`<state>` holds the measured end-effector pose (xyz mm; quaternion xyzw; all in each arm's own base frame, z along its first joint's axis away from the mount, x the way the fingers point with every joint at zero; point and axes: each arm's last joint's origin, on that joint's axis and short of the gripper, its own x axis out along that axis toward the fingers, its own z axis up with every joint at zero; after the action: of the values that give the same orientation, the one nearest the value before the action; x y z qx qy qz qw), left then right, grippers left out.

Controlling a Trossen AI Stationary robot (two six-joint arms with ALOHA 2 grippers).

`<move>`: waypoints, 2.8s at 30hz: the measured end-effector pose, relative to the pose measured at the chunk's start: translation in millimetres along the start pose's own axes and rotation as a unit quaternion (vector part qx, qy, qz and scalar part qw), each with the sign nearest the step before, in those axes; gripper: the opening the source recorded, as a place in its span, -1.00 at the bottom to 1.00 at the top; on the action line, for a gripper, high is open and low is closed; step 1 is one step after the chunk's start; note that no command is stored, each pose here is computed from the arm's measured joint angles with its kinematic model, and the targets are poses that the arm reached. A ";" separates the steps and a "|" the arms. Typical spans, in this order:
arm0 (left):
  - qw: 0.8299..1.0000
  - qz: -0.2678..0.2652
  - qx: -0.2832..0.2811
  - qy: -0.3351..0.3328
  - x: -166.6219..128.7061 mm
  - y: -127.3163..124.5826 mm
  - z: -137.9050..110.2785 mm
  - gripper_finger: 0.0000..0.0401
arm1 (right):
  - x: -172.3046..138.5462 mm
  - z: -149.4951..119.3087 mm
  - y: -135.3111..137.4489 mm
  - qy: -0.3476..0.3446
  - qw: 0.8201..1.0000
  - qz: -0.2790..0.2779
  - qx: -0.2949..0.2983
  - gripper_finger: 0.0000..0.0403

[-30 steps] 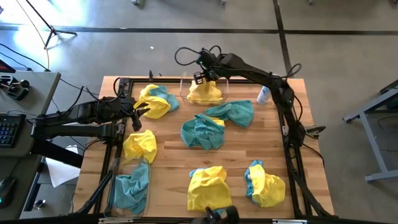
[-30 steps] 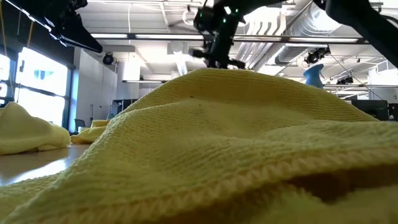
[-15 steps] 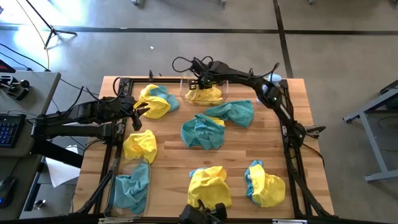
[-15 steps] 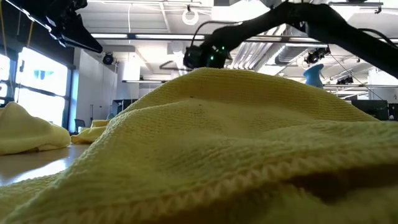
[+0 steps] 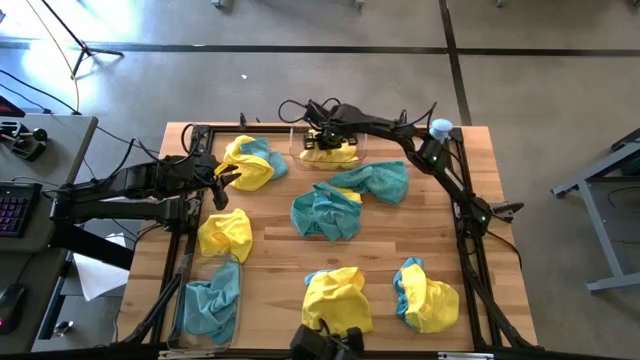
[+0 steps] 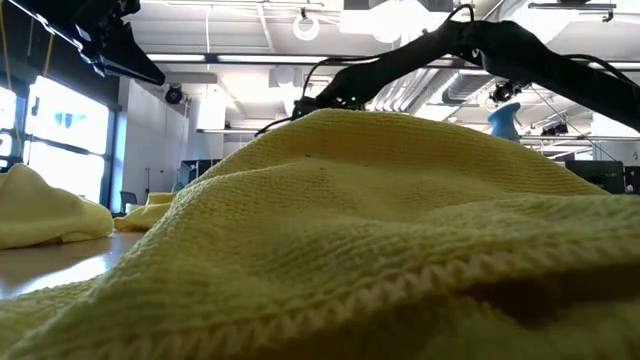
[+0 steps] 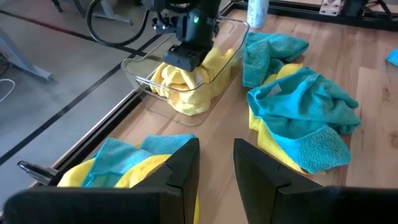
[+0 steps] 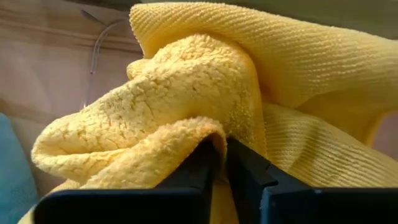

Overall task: Sort microfiber towel by color & place in baskets
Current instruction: Put the yellow microfiber towel into the top transparent bin

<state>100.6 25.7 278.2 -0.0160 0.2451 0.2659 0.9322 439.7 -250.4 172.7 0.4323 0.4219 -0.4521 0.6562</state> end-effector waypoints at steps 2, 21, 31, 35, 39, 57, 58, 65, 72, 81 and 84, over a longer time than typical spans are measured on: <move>1.000 0.000 -0.001 0.000 0.1 0.0 0.0 -0.58 | -7.4 1.3 -1.0 0.002 1.000 0.004 0.000 -0.68; 1.000 0.006 -0.014 -0.001 0.1 0.3 0.1 -0.58 | -147.7 -16.6 8.7 -0.119 0.968 0.025 -0.219 -0.48; 1.000 0.006 -0.016 -0.001 0.1 0.3 0.1 -0.58 | -155.3 -54.5 15.7 -0.077 0.945 -0.040 -0.315 -0.95; 0.999 0.007 -0.034 0.004 1.9 -0.4 0.2 -0.58 | -156.8 -67.1 20.3 -0.061 0.936 -0.042 -0.345 -0.94; 0.999 0.002 -0.051 0.011 4.5 -1.9 0.3 -0.58 | -160.0 -77.3 23.8 -0.053 0.931 -0.041 -0.358 -0.99; 0.989 -0.046 -0.109 0.084 26.9 -15.1 -1.3 -0.58 | -198.5 -121.7 33.1 -0.072 0.911 -0.020 -0.405 -1.00; 0.989 -0.049 -0.111 0.087 27.5 -15.8 -1.4 -0.58 | -194.1 -126.1 35.2 -0.071 0.911 -0.009 -0.407 -1.00; 0.987 -0.076 -0.122 0.075 29.2 -25.0 2.3 -0.58 | -166.4 -166.0 13.2 -0.061 0.909 0.106 -0.398 -1.00; 0.987 -0.097 -0.114 0.058 39.9 -40.6 8.9 -0.58 | -183.5 -197.3 -44.9 -0.102 0.894 0.187 -0.393 -1.00; 0.985 -0.117 -0.091 0.092 60.5 -79.5 25.5 -0.63 | -188.8 -225.3 -120.8 -0.075 0.885 0.166 -0.429 -1.00; 0.984 -0.129 -0.073 0.100 66.8 -99.6 38.5 -0.66 | -187.8 -231.4 -136.5 -0.055 0.897 0.168 -0.405 -1.00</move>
<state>217.4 -21.0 270.9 -0.1416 0.3130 0.1578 0.9258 227.1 -17.6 262.3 0.1684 0.4531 -0.1487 0.8627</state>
